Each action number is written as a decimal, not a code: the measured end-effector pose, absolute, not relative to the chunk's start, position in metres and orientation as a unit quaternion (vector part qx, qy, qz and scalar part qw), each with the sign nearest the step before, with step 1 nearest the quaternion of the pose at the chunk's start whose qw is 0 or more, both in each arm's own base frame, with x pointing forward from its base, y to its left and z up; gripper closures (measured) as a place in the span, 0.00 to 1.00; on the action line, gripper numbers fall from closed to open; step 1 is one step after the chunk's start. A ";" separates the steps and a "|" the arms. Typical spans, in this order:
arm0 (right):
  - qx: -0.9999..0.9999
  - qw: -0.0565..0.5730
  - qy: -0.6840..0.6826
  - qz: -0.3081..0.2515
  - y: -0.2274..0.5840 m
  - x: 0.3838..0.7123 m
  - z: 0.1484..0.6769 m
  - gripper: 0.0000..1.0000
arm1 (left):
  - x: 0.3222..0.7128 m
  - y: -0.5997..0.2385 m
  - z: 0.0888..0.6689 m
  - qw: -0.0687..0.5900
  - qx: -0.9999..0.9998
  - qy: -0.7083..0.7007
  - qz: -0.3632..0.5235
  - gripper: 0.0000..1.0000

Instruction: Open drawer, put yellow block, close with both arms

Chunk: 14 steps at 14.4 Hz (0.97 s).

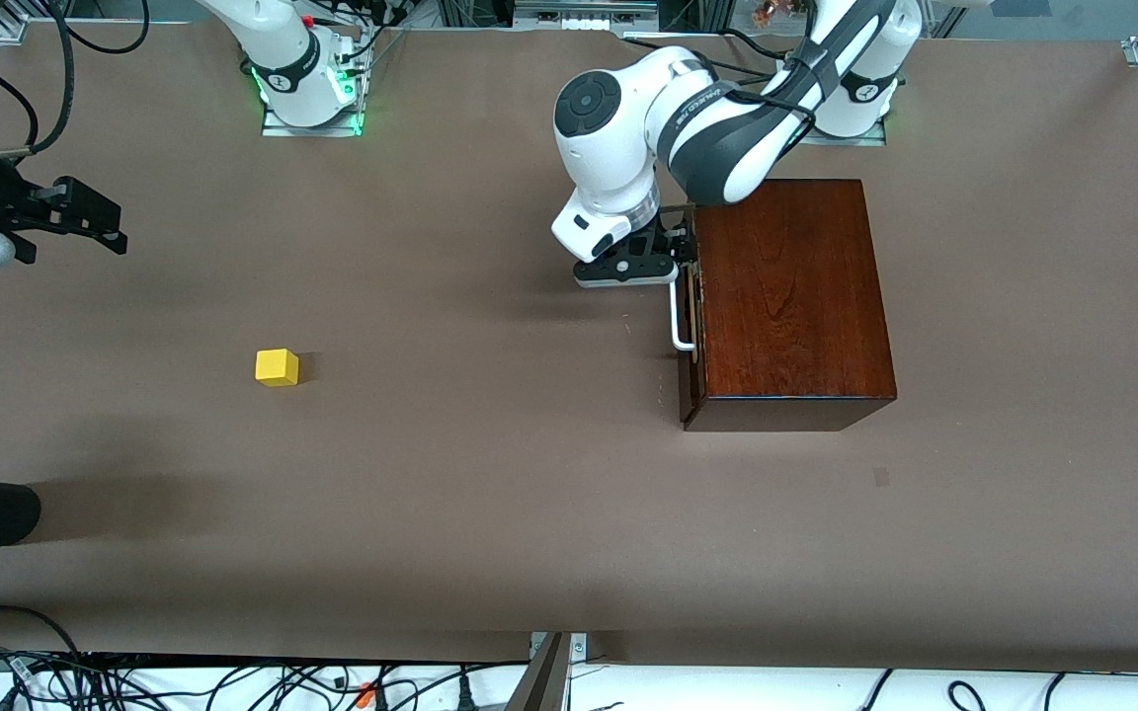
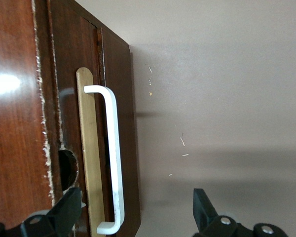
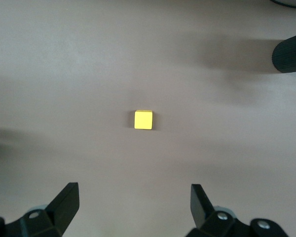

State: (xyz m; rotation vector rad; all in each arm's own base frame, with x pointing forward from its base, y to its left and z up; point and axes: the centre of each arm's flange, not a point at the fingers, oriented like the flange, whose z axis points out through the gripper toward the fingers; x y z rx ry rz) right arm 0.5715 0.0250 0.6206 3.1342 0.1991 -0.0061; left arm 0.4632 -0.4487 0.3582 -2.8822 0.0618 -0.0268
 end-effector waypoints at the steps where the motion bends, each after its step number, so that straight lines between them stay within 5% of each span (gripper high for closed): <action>1: 0.998 0.001 0.063 -0.002 0.025 0.571 0.621 0.00 | 0.464 -0.448 0.355 0.132 -0.991 0.023 -0.011 0.00; 14: 0.998 0.001 0.063 -0.002 0.025 0.572 0.621 0.00 | 0.468 -0.438 0.307 0.149 -0.988 0.036 -0.004 0.00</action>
